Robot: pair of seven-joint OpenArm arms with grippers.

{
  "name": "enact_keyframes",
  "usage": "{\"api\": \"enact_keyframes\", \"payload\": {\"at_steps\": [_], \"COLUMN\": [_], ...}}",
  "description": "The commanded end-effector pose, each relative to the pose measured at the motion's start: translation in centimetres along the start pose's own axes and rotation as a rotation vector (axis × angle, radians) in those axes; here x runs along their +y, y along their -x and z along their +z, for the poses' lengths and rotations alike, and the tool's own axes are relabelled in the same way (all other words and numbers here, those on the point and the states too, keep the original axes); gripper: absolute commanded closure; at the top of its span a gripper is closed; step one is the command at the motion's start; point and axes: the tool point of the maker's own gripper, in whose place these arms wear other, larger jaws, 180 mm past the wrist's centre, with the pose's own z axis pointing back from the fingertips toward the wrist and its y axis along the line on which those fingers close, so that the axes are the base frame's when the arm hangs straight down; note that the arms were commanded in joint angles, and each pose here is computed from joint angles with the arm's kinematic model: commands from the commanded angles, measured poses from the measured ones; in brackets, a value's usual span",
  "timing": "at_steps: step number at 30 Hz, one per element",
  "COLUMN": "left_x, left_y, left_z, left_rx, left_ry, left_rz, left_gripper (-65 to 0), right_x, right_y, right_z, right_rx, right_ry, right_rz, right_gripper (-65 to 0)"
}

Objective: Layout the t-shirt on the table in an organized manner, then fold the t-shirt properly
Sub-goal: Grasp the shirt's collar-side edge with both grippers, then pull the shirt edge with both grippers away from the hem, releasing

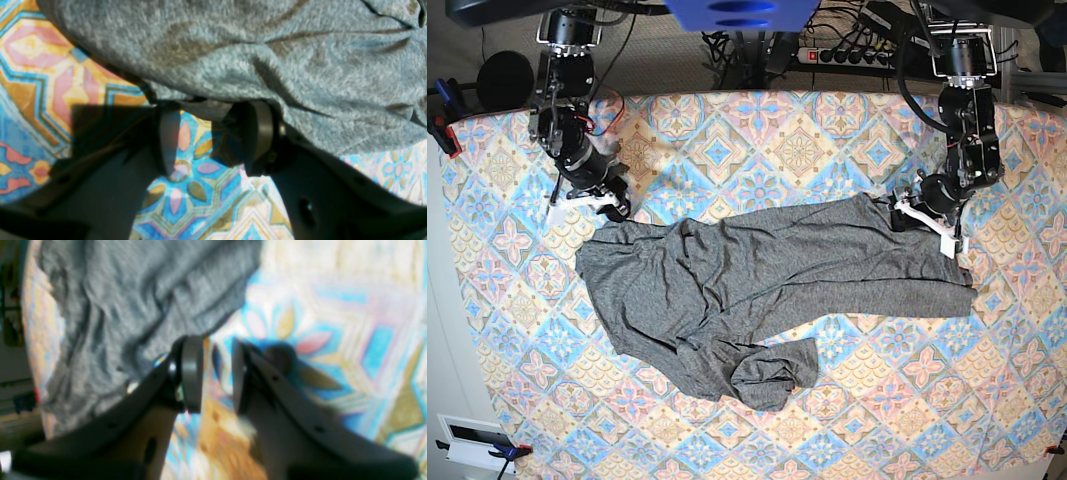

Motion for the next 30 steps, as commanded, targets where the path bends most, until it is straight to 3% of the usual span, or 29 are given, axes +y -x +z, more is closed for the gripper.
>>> {"api": "enact_keyframes", "payload": {"at_steps": [1,15,20,23,26,29,30], "left_x": [-0.1,-0.1,-0.1,-0.1,-0.1,0.0,0.4], "left_y": [0.1,-0.1,-0.2,-0.2,-0.2,-0.3,-0.4], "left_z": [0.1,0.1,0.1,0.2,0.2,0.2,0.3], "left_rx": [0.02,0.016,0.015,0.013,0.013,0.011,0.004], "left_ry": [0.003,0.005,0.003,0.003,0.003,0.001,-0.005], "left_rz": [-0.005,-0.006,-0.006,-0.005,-0.005,-0.003,0.006], "left_gripper": [-29.7,-29.7,-29.7,-29.7,-29.7,-29.7,-29.7], "right_x": [1.2,-3.4,-1.4,-1.1,-1.1,-0.8,-0.3], "right_y": [-1.5,2.7,0.6,0.2,0.2,0.0,-0.3], "right_z": [0.1,-1.6,-2.6,-2.7,-2.7,-2.5,-2.4], "right_rx": [-0.036,0.065,0.036,0.029,0.027,0.023,0.013], "right_ry": [-0.038,0.068,0.026,0.02,0.017,0.01,0.0], "right_rz": [0.018,-0.084,-0.076,-0.075,-0.074,-0.066,-0.059], "right_gripper": [-14.5,-16.3,-23.4,-23.3,-18.7,-2.4,0.0]}}
